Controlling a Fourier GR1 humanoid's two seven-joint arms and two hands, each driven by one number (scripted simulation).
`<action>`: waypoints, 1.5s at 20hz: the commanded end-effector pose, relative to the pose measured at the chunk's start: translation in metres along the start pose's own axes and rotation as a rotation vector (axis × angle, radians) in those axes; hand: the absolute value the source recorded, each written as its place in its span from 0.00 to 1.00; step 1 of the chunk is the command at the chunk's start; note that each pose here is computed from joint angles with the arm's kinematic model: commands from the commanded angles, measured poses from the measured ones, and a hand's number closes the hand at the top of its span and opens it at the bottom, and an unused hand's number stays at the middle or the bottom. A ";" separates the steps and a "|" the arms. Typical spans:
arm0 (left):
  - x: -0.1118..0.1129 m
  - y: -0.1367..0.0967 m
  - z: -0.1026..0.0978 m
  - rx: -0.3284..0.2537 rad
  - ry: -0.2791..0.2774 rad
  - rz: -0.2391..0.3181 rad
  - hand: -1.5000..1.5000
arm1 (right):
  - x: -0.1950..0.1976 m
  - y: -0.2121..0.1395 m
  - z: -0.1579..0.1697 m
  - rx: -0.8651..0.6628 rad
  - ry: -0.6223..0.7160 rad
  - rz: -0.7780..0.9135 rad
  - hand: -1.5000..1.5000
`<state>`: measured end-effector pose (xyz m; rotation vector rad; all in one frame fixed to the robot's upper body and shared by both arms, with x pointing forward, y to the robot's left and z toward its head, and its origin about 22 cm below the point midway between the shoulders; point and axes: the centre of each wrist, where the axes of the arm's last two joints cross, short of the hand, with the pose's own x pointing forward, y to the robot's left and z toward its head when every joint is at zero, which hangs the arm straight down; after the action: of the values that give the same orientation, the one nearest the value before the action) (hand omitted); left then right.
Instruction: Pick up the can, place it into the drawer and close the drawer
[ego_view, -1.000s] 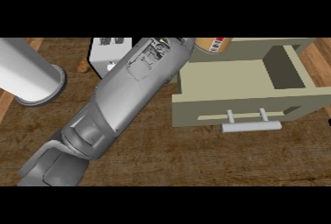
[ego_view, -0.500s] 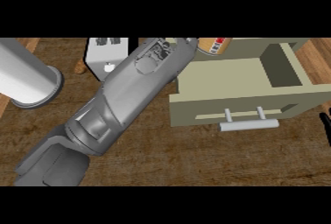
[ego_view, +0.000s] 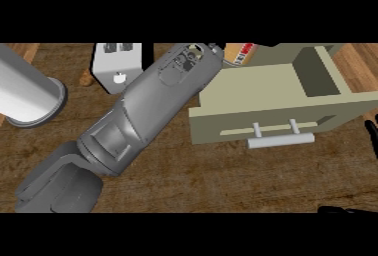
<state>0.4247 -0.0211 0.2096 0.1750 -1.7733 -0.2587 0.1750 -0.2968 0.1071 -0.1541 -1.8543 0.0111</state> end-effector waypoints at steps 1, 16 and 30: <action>-0.018 -0.002 0.005 0.025 0.004 -0.049 1.00 | 0.005 0.004 -0.007 -0.007 -0.015 -0.011 0.00; -0.054 0.004 0.007 0.107 0.017 -0.115 0.00 | 0.002 -0.005 -0.012 0.036 -0.029 -0.001 0.00; -0.047 0.003 0.006 0.140 0.020 0.003 0.00 | 0.030 0.004 -0.012 0.041 -0.156 0.232 0.00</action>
<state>0.4284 -0.0047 0.1606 0.3225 -1.7696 -0.1570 0.1782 -0.2952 0.1309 -0.2487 -1.9482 0.1490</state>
